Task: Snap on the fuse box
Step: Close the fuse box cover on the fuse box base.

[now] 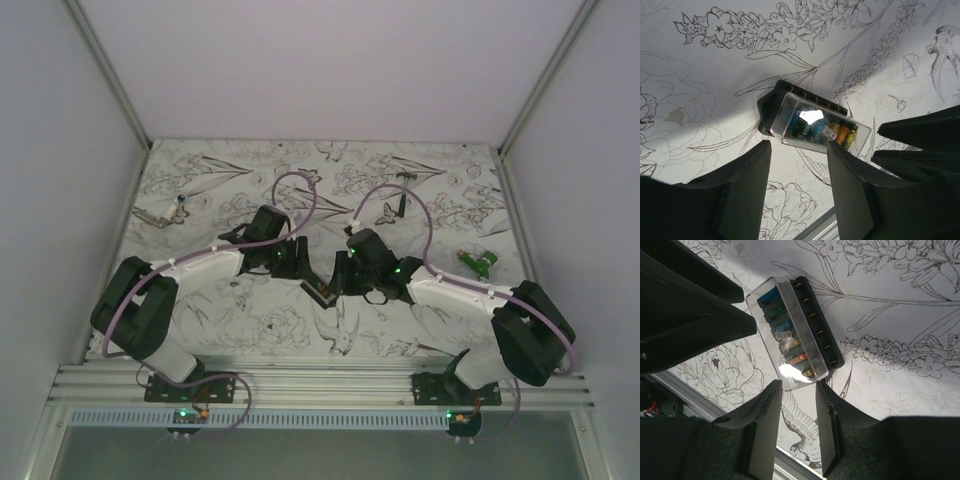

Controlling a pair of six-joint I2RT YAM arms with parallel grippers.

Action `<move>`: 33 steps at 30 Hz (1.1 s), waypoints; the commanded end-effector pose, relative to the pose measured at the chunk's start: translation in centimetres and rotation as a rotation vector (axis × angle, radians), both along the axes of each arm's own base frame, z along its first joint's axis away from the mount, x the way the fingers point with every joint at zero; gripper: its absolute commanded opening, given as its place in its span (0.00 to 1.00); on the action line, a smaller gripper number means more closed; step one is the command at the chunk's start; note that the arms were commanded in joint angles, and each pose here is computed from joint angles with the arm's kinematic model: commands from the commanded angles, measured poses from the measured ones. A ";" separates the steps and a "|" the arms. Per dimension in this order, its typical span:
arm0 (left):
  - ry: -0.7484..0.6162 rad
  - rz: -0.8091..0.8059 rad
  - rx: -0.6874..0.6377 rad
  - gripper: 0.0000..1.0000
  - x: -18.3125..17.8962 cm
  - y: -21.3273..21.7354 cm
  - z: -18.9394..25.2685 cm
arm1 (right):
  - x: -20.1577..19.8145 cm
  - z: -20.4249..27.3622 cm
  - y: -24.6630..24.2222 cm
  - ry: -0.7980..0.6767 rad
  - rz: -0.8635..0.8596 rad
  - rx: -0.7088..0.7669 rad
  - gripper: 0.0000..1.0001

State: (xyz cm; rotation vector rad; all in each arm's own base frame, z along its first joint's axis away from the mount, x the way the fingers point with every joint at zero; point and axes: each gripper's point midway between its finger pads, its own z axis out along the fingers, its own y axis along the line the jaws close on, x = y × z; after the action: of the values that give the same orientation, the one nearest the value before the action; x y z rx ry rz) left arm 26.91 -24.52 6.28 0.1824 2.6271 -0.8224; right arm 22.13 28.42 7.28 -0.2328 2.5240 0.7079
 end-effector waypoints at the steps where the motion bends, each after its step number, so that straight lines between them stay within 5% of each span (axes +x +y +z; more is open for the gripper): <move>1: 0.045 -0.053 0.035 0.51 -1.2 -0.2 -0.9 | -0.1 -1.4 0.1 0.052 -0.025 0.015 0.38; 14: 0.137 -0.064 0.068 0.35 -2.8 -0.2 -3.5 | -2.8 -7.4 -2.4 0.221 -0.043 -0.097 0.27; 24: 0.353 0.051 0.111 0.19 -5.5 1.8 -7.6 | -1.7 -9.3 -3.8 0.215 -0.063 -0.209 0.22; 33: 0.080 0.047 -0.011 0.45 -2.5 0.7 0.7 | 0.8 -1.8 -3.3 -0.023 -0.029 -0.122 0.33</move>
State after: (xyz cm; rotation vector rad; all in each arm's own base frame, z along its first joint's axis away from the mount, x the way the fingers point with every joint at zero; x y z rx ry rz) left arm 24.34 -24.96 4.75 0.0645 2.7469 -0.9138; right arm 21.41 26.51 2.41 -0.2000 2.6592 0.6332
